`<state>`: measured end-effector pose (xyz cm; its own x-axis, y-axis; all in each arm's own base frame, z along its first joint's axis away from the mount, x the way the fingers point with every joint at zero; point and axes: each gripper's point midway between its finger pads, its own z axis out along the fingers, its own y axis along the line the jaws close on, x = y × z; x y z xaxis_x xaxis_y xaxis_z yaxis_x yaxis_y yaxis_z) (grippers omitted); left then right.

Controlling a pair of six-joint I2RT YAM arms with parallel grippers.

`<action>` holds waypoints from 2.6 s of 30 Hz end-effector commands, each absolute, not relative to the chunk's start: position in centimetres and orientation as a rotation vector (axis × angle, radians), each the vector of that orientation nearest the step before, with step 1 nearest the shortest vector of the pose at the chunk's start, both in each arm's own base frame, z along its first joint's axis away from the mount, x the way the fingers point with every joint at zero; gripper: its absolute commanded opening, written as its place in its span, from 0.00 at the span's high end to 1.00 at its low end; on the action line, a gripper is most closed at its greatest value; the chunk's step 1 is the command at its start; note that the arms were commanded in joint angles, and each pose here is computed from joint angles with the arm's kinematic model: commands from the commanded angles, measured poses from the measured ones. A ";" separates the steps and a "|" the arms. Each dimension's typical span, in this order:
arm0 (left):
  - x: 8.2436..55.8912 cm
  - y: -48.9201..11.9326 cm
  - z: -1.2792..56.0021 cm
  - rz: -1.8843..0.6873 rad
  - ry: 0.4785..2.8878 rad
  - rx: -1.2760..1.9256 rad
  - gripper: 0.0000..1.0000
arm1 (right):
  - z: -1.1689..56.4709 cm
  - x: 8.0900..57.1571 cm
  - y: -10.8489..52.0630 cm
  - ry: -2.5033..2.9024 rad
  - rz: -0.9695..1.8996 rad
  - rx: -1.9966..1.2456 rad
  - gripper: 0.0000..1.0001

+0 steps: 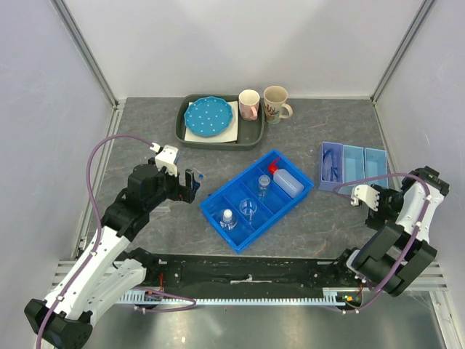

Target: Organize the chemistry lab equipment

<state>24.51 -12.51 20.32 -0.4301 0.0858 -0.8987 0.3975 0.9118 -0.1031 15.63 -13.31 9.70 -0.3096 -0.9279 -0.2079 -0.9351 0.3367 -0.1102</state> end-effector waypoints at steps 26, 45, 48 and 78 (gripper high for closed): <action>24.8 -13.1 21.8 -0.387 1.926 0.395 0.01 | 1.3 19.2 -13.5 2.123 0.066 -2.108 0.44; 24.3 -13.3 23.0 -0.412 1.884 0.401 0.01 | 4.8 17.3 -7.6 1.933 0.146 -2.075 1.00; 24.2 -13.2 23.2 -0.412 1.875 0.398 0.01 | 8.5 17.4 -4.7 1.890 0.269 -1.945 1.00; 23.5 -13.9 24.1 -0.474 1.841 0.423 0.01 | 17.2 40.8 -11.4 2.061 0.263 0.244 1.00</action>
<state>23.15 -13.41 22.48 -0.3671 0.0560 -0.9285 0.4709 0.8720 -0.1336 38.67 -9.60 16.07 -0.5679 0.2161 -0.7942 -0.0278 0.9593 0.2809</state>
